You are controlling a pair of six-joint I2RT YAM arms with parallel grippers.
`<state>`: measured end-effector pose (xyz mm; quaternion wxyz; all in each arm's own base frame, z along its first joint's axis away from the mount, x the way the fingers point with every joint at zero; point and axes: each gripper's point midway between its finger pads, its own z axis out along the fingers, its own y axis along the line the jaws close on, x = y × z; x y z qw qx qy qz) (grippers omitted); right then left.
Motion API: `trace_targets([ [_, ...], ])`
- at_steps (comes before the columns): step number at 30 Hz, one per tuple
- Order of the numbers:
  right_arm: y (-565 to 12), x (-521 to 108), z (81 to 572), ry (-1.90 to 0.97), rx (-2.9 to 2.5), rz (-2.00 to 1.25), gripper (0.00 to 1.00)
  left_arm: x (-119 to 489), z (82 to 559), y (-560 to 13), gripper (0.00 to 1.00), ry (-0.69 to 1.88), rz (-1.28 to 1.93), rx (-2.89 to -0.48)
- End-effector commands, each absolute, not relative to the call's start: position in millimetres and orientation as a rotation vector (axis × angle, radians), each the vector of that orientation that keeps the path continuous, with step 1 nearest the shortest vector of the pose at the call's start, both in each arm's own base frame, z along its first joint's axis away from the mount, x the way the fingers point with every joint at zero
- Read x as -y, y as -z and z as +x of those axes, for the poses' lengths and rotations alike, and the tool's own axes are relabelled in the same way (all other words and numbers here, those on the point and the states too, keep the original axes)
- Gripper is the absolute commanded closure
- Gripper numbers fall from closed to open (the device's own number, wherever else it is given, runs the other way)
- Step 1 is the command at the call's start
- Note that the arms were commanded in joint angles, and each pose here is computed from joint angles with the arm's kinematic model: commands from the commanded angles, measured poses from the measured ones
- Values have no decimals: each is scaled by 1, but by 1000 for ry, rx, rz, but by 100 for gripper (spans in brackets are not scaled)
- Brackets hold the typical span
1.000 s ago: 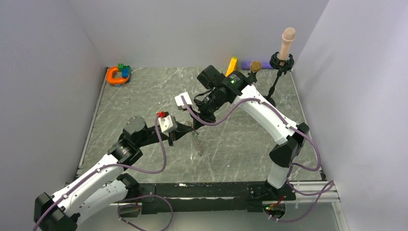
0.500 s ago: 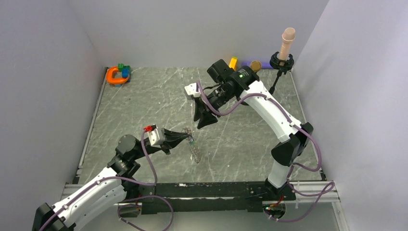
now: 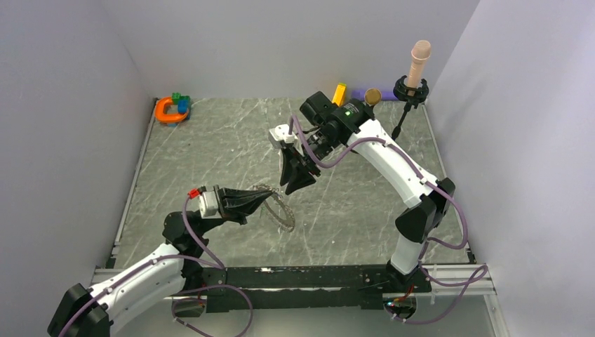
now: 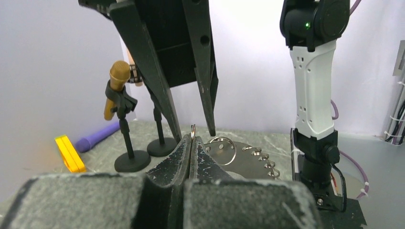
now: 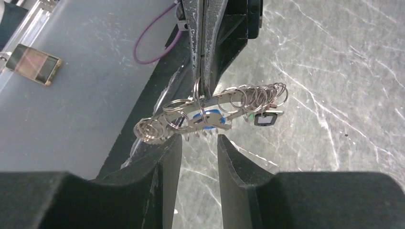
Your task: Put the keys on the keyring
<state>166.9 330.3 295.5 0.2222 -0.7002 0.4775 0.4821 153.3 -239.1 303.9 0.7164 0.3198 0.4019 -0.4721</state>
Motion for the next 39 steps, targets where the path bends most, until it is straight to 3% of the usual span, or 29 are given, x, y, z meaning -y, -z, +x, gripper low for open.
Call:
trace_targets([
  [1, -322, -336, 161, -1370, -1218, -1890, 62, 229, 138, -346, 100, 1062, 669, -715],
  [17, -323, -348, 157, -1423, -1221, -1878, 65, 234, 138, -344, 100, 1089, 684, -723],
  [22, -320, -349, 157, -1422, -1232, -1883, 75, 232, 138, -347, 100, 1085, 679, -716],
  [29, -318, -350, 157, -1416, -1245, -1886, 99, 230, 135, -350, 100, 1099, 659, -697],
  [39, -313, -351, 142, -1423, -1208, -1939, 100, 220, 137, -365, 100, 1118, 559, -634],
])
